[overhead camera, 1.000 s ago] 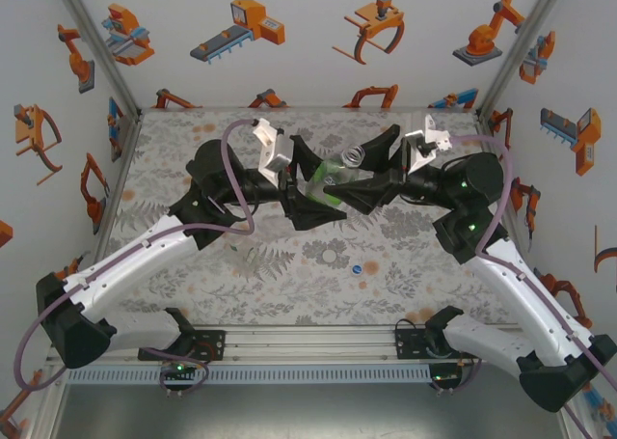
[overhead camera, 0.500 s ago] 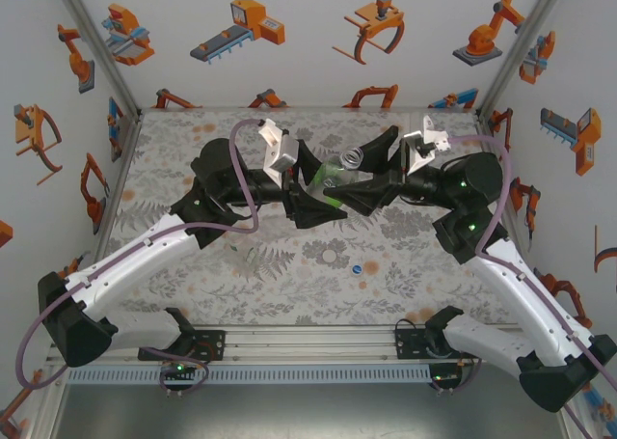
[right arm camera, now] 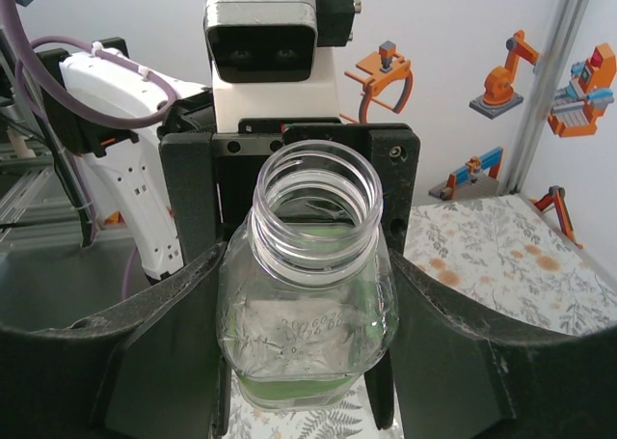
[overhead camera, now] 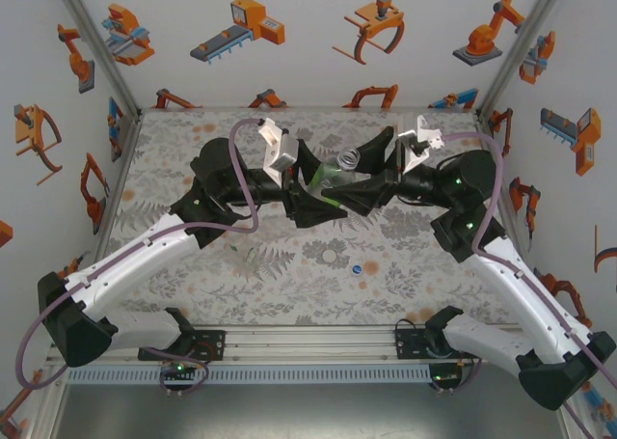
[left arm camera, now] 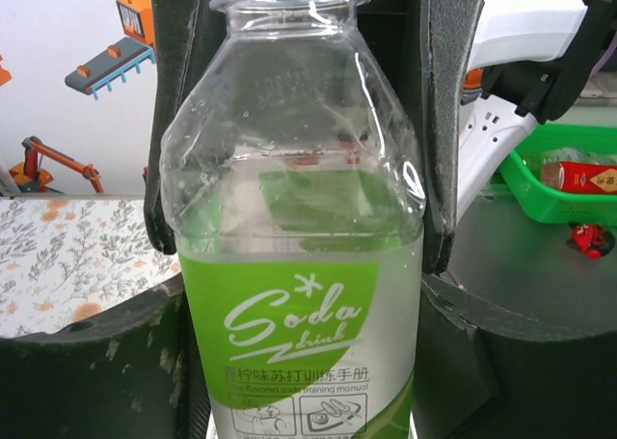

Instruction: Screw on the bottle caps

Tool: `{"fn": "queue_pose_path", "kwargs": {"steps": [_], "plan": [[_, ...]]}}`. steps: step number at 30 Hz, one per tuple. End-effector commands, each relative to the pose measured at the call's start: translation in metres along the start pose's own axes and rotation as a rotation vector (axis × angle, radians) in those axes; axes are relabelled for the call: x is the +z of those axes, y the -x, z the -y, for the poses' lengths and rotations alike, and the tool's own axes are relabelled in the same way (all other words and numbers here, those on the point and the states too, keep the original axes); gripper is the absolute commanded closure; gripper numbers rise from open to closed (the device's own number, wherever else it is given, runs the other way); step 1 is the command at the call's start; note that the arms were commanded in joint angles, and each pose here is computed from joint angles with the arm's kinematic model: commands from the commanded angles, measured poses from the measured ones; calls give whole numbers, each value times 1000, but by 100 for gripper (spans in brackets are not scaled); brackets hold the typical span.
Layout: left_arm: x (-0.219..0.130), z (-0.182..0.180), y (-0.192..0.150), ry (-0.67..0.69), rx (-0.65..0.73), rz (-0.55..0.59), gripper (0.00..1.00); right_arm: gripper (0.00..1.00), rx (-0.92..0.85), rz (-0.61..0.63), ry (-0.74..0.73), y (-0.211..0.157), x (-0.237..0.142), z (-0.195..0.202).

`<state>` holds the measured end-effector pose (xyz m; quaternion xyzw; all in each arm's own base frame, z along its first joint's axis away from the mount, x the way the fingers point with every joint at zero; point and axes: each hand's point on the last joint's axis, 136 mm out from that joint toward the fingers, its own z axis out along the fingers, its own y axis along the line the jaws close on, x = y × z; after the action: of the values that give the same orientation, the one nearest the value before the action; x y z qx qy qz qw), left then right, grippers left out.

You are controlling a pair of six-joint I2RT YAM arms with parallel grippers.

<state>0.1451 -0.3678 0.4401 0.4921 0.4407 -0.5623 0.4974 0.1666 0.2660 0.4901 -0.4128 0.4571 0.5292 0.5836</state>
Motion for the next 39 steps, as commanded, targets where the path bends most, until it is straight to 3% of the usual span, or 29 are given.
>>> {"fn": "queue_pose_path", "kwargs": {"steps": [1, 5, 14, 17, 22, 25, 32, 39], "plan": [[1, 5, 15, -11, 46, 28, 44, 69, -36, 14, 24, 8, 0, -8], [0, 5, 14, -7, 52, 24, 53, 67, -36, 13, 12, 7, 0, -6], [-21, -5, 12, 102, 94, -18, 79, 30, -33, 1, -118, 6, -6, 11], [-39, -18, 12, 162, 87, -31, 86, 26, -25, -3, -163, 4, -9, 17], [-68, -38, 9, 252, 78, -63, 98, 26, 14, -26, -233, -5, -12, 29], [-84, -44, 2, 285, 80, -106, 100, 26, 89, -61, -366, -21, -19, 53], [-129, -71, -20, 418, 69, -141, 100, 32, 357, -230, -761, -95, -51, 116], [-144, -80, -51, 453, 88, -212, 100, 41, 578, -482, -902, -172, -68, 127]]}}
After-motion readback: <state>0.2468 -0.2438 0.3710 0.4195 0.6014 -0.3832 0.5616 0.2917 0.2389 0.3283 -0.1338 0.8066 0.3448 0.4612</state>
